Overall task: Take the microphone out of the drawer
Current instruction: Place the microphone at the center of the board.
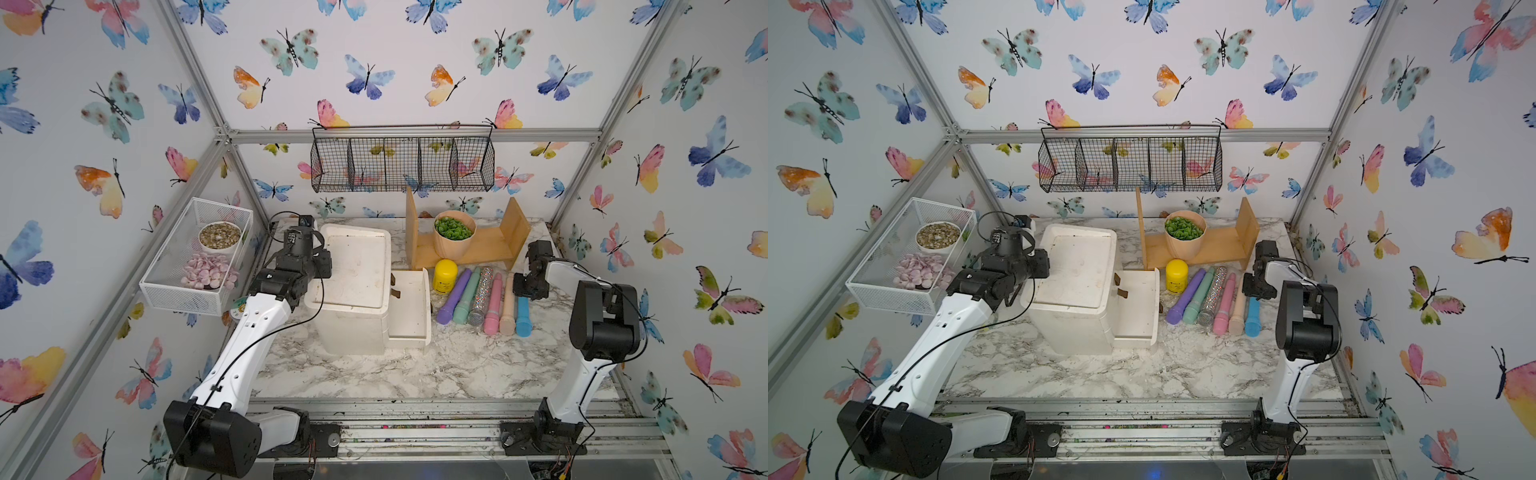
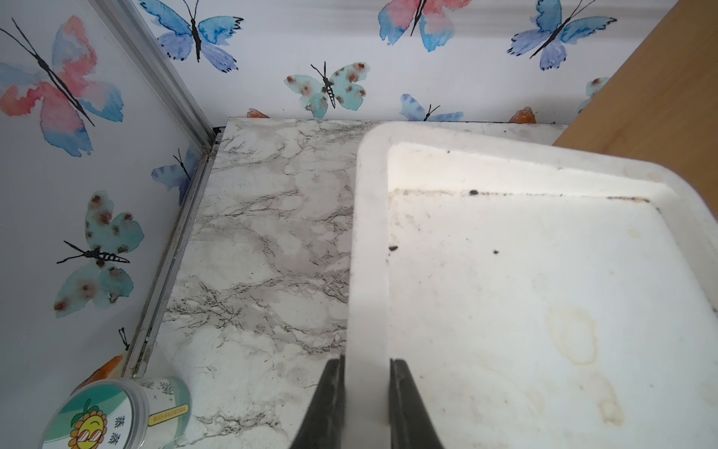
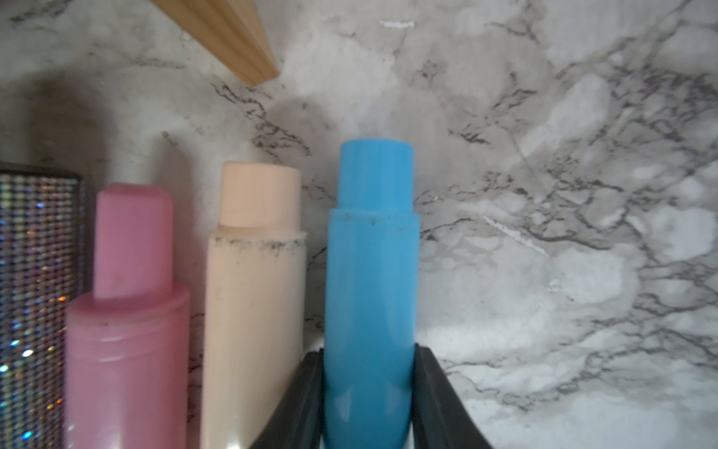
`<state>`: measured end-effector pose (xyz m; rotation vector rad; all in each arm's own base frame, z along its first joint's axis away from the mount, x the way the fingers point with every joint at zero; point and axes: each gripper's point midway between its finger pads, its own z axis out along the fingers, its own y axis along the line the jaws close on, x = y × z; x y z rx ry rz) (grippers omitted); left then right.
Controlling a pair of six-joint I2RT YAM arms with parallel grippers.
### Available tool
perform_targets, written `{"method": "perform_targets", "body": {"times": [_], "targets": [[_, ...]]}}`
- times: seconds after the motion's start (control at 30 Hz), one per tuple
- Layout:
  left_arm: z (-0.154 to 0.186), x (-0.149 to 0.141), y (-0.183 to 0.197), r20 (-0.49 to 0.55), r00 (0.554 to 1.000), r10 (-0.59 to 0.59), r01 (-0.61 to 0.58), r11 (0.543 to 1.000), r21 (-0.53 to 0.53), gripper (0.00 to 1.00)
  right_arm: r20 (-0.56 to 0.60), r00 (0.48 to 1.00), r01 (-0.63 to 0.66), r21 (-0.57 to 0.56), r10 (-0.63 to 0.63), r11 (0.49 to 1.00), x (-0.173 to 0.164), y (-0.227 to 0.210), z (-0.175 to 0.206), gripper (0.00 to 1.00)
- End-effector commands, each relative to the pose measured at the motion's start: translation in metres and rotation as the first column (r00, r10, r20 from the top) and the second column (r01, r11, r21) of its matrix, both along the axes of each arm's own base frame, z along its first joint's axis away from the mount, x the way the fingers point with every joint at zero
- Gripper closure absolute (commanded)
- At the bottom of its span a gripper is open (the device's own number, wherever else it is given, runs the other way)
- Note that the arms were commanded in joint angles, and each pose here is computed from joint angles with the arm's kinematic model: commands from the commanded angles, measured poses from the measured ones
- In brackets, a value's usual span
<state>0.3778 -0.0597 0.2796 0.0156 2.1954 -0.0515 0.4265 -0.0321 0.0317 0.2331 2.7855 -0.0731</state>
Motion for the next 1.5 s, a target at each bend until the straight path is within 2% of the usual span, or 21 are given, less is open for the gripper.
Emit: {"method": "perform_targets", "body": {"times": [0.0,0.23,0.5,0.57,0.67,0.77,0.87,1.03,1.17,1.47], "targets": [[-0.015,0.002,-0.004,-0.048,0.999,0.004,-0.005,1.000,-0.027,1.00,-0.051,0.999,0.014,0.067,-0.010,0.998,-0.005,0.011,-0.011,0.61],[-0.013,0.001,-0.005,-0.043,0.999,0.006,-0.007,0.999,-0.036,1.00,-0.012,1.000,0.022,0.076,-0.021,0.997,0.000,0.011,0.010,0.50],[-0.010,0.002,-0.006,-0.039,0.999,0.006,-0.008,0.999,-0.053,1.00,0.079,0.996,0.025,0.077,-0.031,0.997,0.005,0.011,0.058,0.49],[-0.009,0.002,-0.006,-0.039,0.999,0.007,-0.009,0.999,-0.054,1.00,0.113,0.993,0.017,0.102,-0.028,0.995,0.005,0.016,0.073,0.49],[-0.009,0.002,-0.007,-0.037,0.999,0.008,-0.010,0.998,-0.058,1.00,0.183,0.983,-0.045,0.201,0.008,0.979,0.003,0.036,0.094,0.52],[-0.008,0.003,-0.007,-0.036,0.999,0.007,-0.009,0.998,-0.064,1.00,0.234,0.971,-0.127,0.335,0.048,0.934,-0.003,0.063,0.108,0.54],[-0.009,0.002,-0.007,-0.038,0.999,0.009,-0.011,0.998,-0.066,1.00,0.284,0.956,-0.202,0.472,0.069,0.858,-0.013,0.091,0.120,0.62],[-0.012,0.001,-0.009,-0.046,0.999,0.002,-0.005,0.998,-0.069,1.00,0.352,0.933,-0.298,0.639,0.075,0.709,-0.033,0.126,0.136,0.83],[-0.014,0.001,-0.010,-0.051,0.999,-0.001,-0.003,0.997,-0.074,1.00,0.388,0.918,-0.350,0.689,0.085,0.634,-0.047,0.148,0.142,0.98],[-0.012,0.002,-0.011,-0.046,0.999,0.000,-0.003,0.997,-0.082,1.00,0.367,0.926,-0.356,0.761,0.092,0.542,-0.074,0.191,0.121,0.98]]}}
